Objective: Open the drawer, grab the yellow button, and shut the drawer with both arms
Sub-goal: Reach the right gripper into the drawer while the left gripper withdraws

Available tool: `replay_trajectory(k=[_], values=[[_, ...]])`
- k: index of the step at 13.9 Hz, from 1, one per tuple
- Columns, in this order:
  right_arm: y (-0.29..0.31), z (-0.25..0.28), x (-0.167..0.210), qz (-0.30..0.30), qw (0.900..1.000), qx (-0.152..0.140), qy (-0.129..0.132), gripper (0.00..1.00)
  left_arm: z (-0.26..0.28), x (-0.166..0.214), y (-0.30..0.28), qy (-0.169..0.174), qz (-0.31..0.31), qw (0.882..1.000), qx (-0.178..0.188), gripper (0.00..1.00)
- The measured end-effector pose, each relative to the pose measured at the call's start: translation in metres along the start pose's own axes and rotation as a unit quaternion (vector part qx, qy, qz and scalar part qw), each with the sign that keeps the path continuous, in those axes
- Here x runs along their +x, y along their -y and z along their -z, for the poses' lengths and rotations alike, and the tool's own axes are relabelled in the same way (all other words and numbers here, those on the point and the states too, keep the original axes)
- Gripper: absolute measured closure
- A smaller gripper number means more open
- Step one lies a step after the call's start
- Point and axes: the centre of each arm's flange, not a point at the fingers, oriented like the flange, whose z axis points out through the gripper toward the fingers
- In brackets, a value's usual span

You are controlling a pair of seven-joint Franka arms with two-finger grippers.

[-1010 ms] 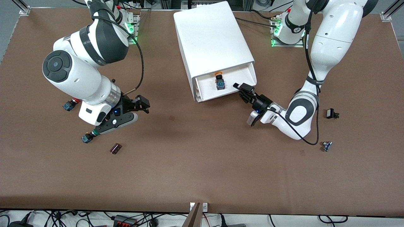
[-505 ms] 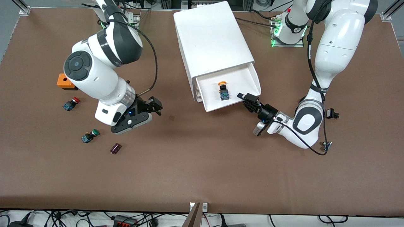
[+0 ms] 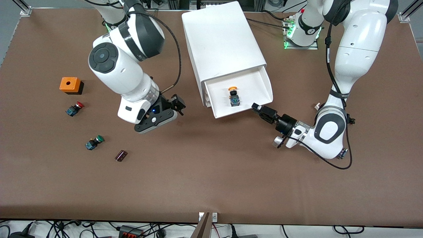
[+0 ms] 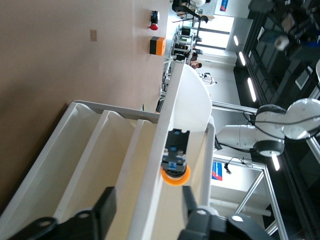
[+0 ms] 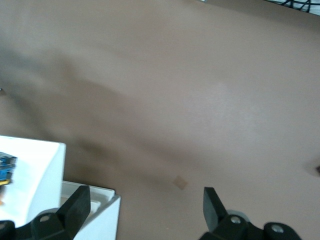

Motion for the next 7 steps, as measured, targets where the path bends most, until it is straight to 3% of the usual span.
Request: replay_trajectory(k=[3,7], values=[[0.05,0.001,-0.006,-0.015,1.0,0.008,-0.003,0.0,0.008,0.0,-0.033,-0.006,0.023,1.0,0.014,0.0],[0.102,-0.016,-0.01,-0.041,0.999,0.02,-0.021,0.0,0.031,-0.012,-0.08,-0.008,0.087,0.991,0.097,0.0]])
